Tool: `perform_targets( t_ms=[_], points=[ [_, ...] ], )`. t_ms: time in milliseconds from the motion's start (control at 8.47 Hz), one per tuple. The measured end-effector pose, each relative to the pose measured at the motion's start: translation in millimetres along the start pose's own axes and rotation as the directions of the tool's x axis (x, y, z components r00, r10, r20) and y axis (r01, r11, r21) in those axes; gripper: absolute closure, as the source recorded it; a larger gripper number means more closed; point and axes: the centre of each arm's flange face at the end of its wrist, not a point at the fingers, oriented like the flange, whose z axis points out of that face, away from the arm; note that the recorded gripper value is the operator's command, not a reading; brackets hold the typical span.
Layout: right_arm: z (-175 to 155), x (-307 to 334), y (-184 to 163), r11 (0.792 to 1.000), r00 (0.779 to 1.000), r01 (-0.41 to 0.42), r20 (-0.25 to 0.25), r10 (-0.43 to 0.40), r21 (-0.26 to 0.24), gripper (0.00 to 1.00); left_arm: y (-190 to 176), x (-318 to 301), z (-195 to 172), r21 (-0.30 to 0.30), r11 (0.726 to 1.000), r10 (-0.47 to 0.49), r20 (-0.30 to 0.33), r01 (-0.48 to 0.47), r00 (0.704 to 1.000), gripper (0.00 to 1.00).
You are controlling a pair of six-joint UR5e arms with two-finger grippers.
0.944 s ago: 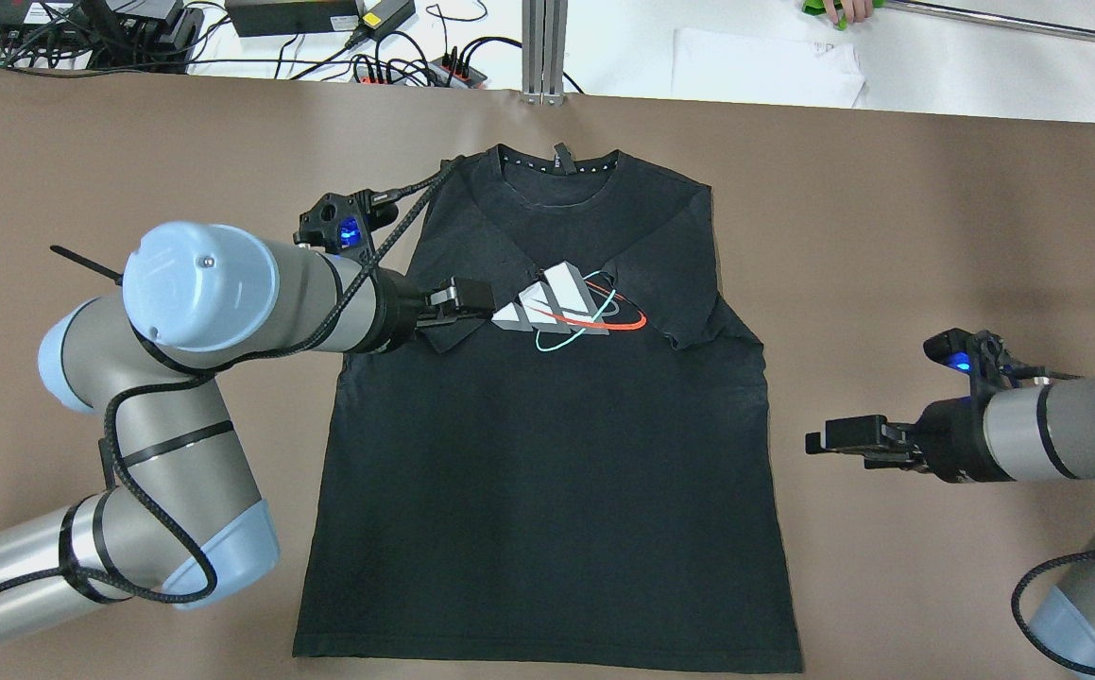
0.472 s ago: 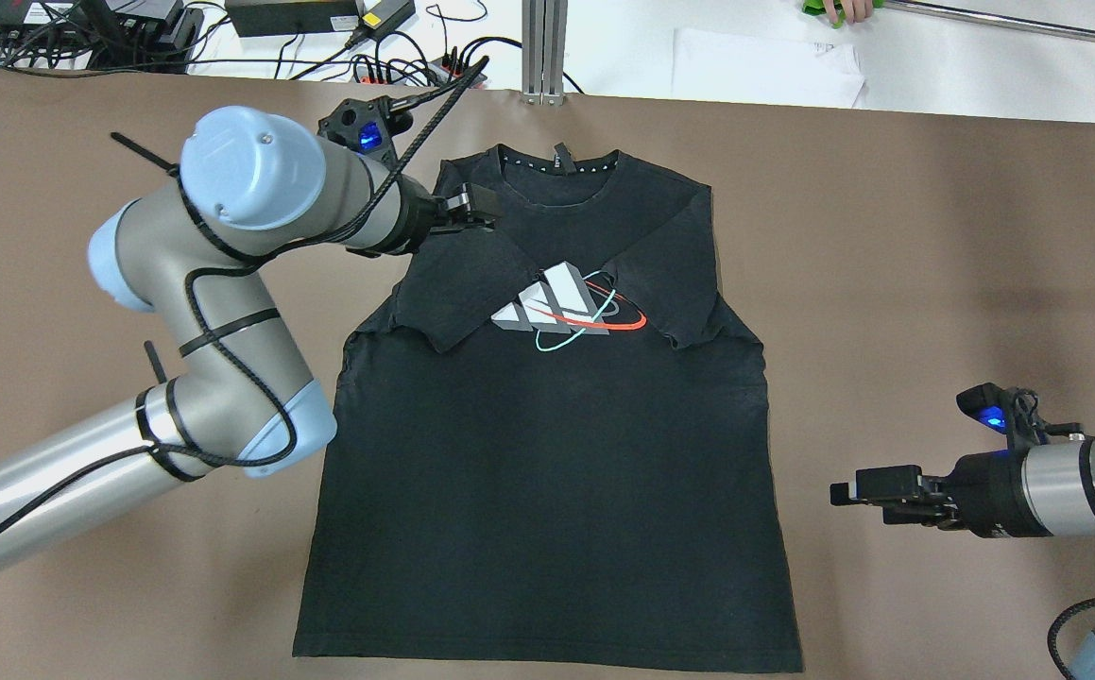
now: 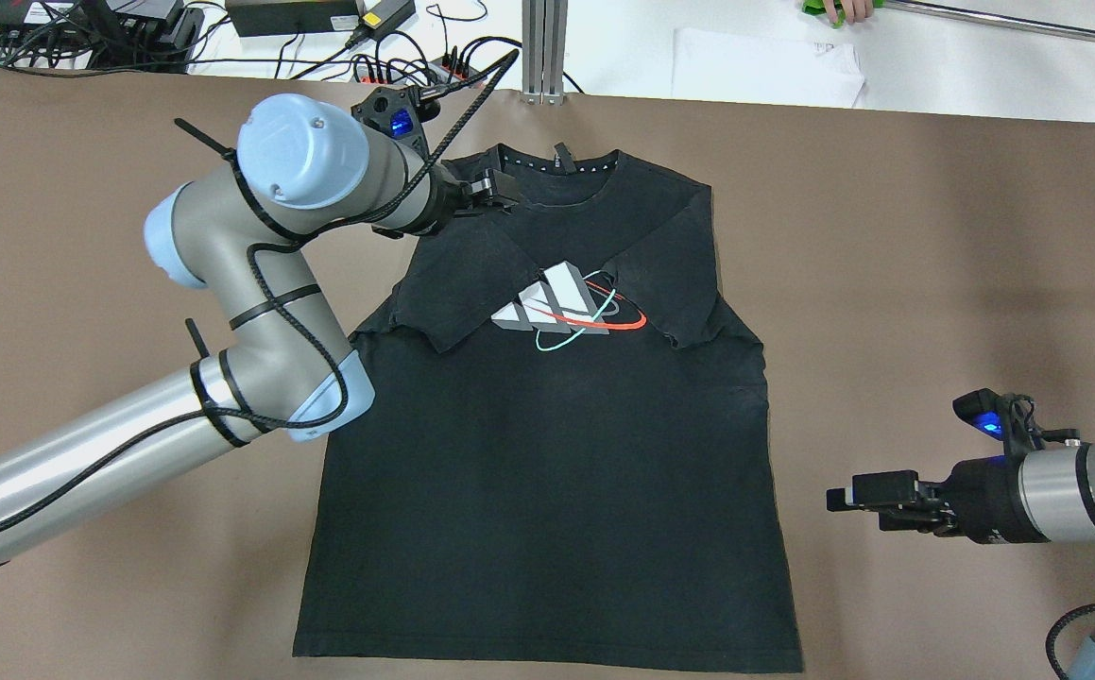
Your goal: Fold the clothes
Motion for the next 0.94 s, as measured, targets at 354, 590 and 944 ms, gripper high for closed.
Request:
perform_targets(
  t_ms=[354,590,944],
  points=[
    [2,-11,-2,1.0,1.0,0.012,0.018,-0.012,0.001,0.06,-43,0,28,0.071,0.996,0.055,0.086,-0.061,0.995,0.0],
    [4,-16,-3,1.0,1.0,0.016,0.025,-0.016,0.002,0.06,-43,-15,61,0.094,0.993,0.059,0.11,-0.069,0.992,0.0],
    [5,-19,-5,1.0,0.999,0.018,0.028,-0.018,0.002,0.06,-7,-36,99,0.105,0.99,0.076,0.126,-0.089,0.989,0.0]
  ],
)
